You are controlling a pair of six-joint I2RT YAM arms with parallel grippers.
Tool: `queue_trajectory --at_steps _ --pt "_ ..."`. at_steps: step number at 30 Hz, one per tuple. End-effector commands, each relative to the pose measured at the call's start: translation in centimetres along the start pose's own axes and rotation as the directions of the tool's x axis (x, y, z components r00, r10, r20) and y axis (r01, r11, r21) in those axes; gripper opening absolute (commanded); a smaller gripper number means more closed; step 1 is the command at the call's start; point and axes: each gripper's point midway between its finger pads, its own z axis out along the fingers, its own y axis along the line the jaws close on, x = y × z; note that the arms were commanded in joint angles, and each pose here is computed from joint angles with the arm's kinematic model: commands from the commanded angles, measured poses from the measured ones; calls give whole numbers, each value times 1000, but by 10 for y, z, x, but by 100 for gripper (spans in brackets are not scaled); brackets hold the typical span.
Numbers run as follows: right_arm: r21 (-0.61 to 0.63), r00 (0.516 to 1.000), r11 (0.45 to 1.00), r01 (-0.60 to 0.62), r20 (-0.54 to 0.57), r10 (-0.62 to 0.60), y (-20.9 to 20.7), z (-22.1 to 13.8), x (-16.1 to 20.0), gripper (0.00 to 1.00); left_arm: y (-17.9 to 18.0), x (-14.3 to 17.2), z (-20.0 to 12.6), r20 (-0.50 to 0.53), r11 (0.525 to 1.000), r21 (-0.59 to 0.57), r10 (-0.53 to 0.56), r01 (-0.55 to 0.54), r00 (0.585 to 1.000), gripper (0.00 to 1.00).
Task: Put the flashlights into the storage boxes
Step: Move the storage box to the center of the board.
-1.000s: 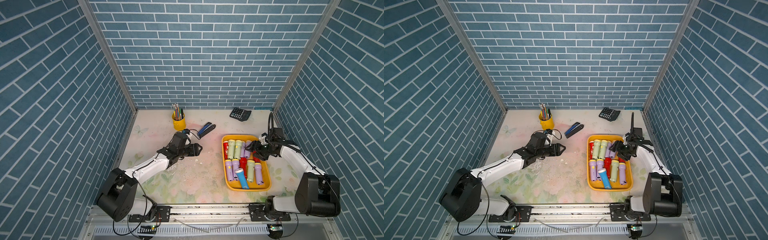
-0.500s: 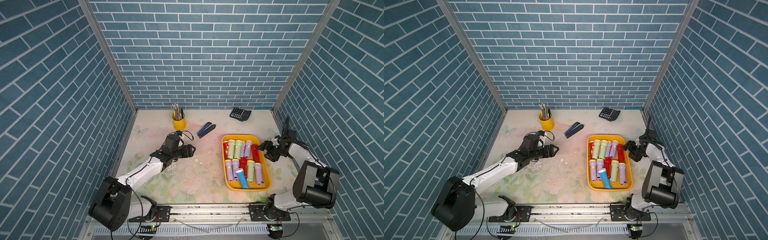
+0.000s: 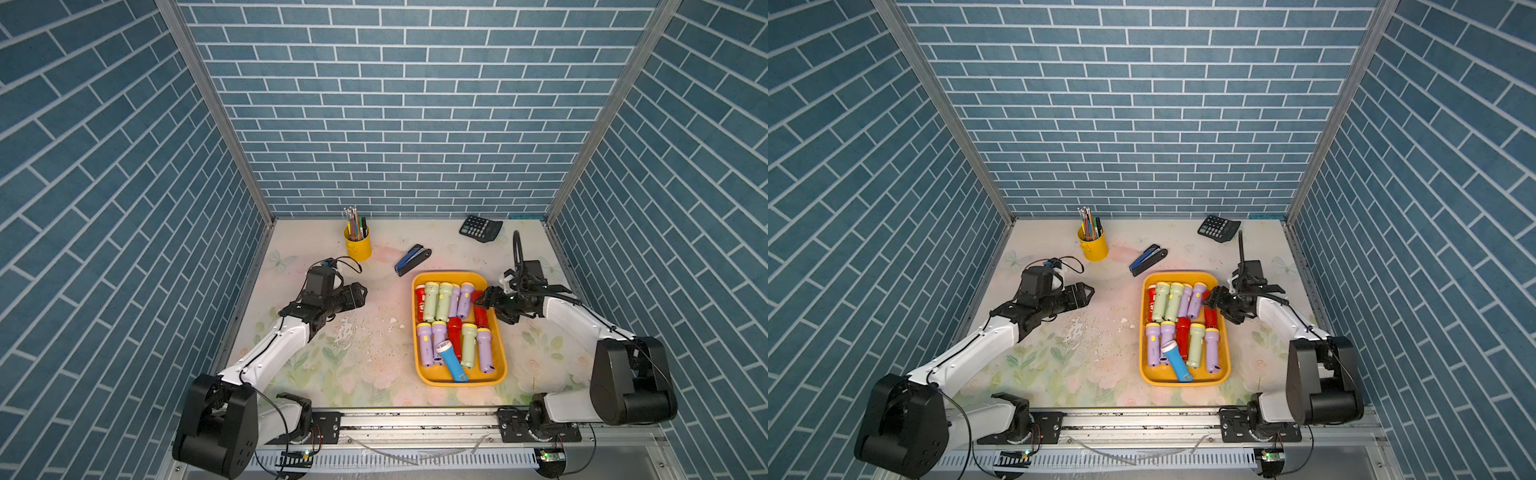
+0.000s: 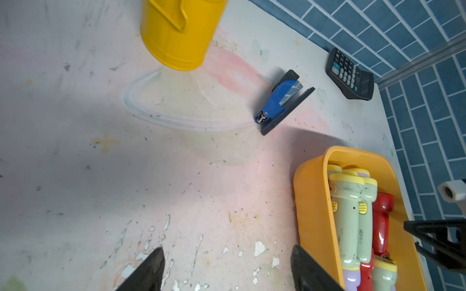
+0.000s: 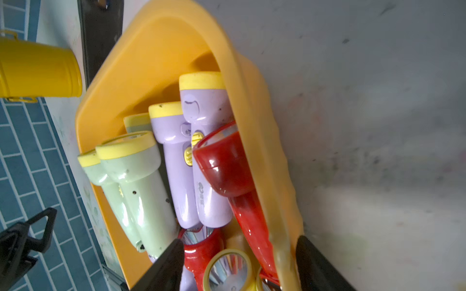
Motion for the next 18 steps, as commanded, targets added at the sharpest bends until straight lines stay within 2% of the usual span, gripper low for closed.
queue_trajectory --at_steps 1,6,10,11,12,15,18 --pt "-68 999 997 -35 29 37 34 12 12 70 20 6 -3 -13 998 -62 4 -4 1000 79" --pt "-93 998 994 58 40 -54 65 27 17 70 34 -5 -9 29 993 -118 12 -8 1000 82" --pt "-29 982 988 151 123 -146 67 13 -5 73 48 -21 -25 102 978 -207 54 -32 993 89" --pt "0 974 984 176 147 -174 64 8 -12 79 53 -26 -31 128 971 -236 70 -38 989 95" --pt "28 967 981 193 167 -195 59 2 -20 96 57 -30 -35 150 963 -266 87 -45 985 99" --pt "119 935 968 219 259 -243 35 -20 -48 99 76 -42 -50 229 922 -382 159 -61 960 100" --pt "213 887 960 184 385 -255 0 -49 -80 99 94 -53 -65 321 869 -490 246 -62 915 100"
